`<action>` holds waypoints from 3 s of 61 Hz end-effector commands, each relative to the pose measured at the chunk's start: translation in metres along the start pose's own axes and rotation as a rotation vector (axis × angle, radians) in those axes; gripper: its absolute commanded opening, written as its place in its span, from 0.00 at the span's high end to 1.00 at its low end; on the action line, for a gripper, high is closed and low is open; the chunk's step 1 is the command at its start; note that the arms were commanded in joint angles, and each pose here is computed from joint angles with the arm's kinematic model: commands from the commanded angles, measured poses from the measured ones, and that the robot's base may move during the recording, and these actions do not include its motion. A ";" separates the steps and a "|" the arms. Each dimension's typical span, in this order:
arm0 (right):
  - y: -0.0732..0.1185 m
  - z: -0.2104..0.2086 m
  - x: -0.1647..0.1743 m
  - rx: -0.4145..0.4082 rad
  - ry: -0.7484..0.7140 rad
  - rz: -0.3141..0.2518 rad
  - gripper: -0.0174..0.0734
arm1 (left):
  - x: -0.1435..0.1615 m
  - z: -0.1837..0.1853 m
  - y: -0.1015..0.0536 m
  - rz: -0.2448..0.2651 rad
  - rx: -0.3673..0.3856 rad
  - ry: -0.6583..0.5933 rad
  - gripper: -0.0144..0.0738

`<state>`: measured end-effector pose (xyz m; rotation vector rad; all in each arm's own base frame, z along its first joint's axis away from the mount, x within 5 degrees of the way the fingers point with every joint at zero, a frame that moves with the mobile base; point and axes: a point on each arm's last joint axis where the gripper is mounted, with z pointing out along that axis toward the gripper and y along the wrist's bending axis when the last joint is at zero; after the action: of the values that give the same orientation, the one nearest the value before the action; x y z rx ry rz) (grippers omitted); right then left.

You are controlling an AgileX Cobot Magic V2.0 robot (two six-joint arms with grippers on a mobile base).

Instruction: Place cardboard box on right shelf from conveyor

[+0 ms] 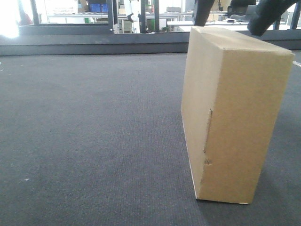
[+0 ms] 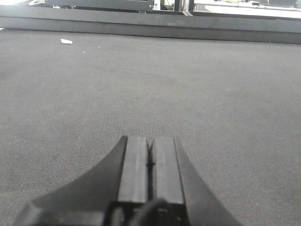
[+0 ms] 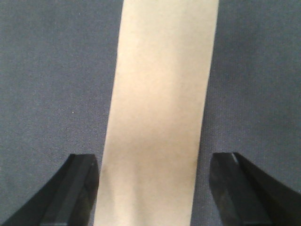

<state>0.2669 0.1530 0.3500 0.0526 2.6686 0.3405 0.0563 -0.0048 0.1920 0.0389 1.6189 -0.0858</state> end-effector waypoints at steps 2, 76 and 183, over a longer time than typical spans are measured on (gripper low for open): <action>0.005 -0.018 -0.009 -0.048 -0.091 0.006 0.16 | -0.006 0.000 0.000 -0.006 -0.003 -0.084 0.97; 0.011 0.013 0.004 0.032 0.096 0.041 0.16 | -0.006 0.000 0.000 -0.006 -0.003 -0.084 0.97; -0.149 -0.094 0.132 0.094 -1.096 -0.105 0.76 | -0.006 0.000 0.000 -0.006 -0.003 -0.084 0.97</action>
<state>0.1233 0.0012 0.3213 0.0969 1.7619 0.1040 0.0563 -0.0048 0.1920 0.0389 1.6189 -0.0858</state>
